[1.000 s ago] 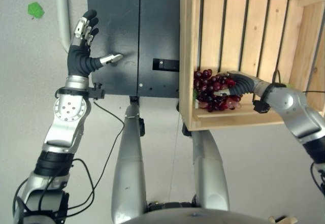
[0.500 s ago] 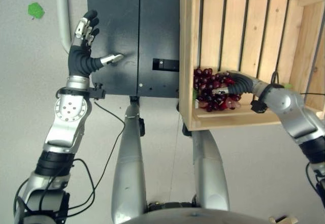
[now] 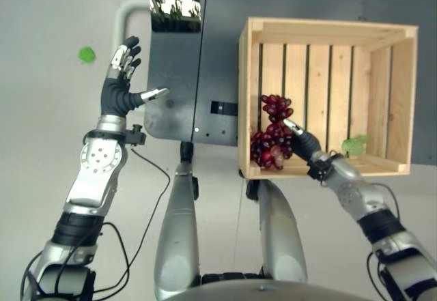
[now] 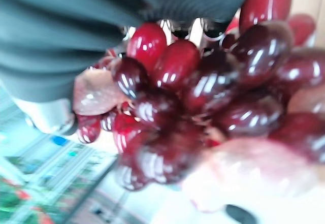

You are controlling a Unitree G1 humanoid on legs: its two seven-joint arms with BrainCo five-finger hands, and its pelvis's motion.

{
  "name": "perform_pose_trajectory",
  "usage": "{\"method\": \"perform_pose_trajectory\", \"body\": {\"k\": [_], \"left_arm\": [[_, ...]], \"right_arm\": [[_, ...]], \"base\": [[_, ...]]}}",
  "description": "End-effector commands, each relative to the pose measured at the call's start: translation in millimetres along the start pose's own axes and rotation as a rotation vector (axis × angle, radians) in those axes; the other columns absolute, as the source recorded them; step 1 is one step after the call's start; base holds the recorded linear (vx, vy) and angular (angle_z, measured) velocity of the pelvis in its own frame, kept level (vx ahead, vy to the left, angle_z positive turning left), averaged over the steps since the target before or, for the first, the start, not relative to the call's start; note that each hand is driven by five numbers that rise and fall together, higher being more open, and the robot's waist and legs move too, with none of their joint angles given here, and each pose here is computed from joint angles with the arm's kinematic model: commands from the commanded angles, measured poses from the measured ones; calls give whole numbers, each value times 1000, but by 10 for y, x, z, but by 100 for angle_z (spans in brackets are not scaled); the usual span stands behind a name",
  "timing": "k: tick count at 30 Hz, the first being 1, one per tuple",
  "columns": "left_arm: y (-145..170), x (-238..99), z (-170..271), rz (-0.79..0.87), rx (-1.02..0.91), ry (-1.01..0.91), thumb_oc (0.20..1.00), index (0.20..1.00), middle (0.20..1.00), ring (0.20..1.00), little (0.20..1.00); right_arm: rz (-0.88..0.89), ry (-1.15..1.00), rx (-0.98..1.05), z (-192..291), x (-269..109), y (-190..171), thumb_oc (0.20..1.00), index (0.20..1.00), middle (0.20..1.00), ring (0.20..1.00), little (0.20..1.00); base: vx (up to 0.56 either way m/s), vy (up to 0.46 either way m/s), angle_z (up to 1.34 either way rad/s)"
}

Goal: Pick up the fruits from the basket on one side to the basket on the other side

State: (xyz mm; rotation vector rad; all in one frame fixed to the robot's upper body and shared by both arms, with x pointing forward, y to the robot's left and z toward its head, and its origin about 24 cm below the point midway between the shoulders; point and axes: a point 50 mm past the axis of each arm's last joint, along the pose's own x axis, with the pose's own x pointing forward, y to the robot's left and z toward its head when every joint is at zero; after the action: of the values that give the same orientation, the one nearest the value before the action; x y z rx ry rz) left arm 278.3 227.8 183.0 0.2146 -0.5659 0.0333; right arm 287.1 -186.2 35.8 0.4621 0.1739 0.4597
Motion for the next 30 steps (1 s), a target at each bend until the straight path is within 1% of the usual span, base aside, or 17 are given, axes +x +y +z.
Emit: {"method": "perform_pose_trajectory", "body": {"k": [1,4,19,23,26,29,30], "left_arm": [[58,-35,141,37,-67,-104,1000,1000,1000,1000,1000],[67,-110,100,48,-82,-85,1000,1000,1000,1000,1000],[144,-372,-75,106,-112,-7,1000,1000,1000,1000,1000],[177,-417,-93,131,-105,6,1000,1000,1000,1000,1000],[191,-471,-98,139,-98,16,1000,1000,1000,1000,1000],[178,-457,-123,147,-116,24,1000,1000,1000,1000,1000],[184,-469,-107,136,-80,20,1000,1000,1000,1000,1000]], "right_arm": [[104,-119,169,-33,-3,244,200,200,200,200,200],[87,-172,245,-53,-43,251,200,200,200,200,200],[-33,-308,430,-198,-280,178,200,200,200,200,200],[-21,-326,432,-175,-309,224,200,200,200,200,200],[-1,-376,415,-61,-340,254,200,200,200,200,200],[-4,-403,401,4,-354,267,200,200,200,200,200],[-16,-413,389,26,-387,242,200,200,200,200,200]], "base": [[77,-6,-9],[55,-6,-5],[75,-4,2],[66,-9,-3],[46,-9,-6],[23,5,-2],[93,0,-1]]}}
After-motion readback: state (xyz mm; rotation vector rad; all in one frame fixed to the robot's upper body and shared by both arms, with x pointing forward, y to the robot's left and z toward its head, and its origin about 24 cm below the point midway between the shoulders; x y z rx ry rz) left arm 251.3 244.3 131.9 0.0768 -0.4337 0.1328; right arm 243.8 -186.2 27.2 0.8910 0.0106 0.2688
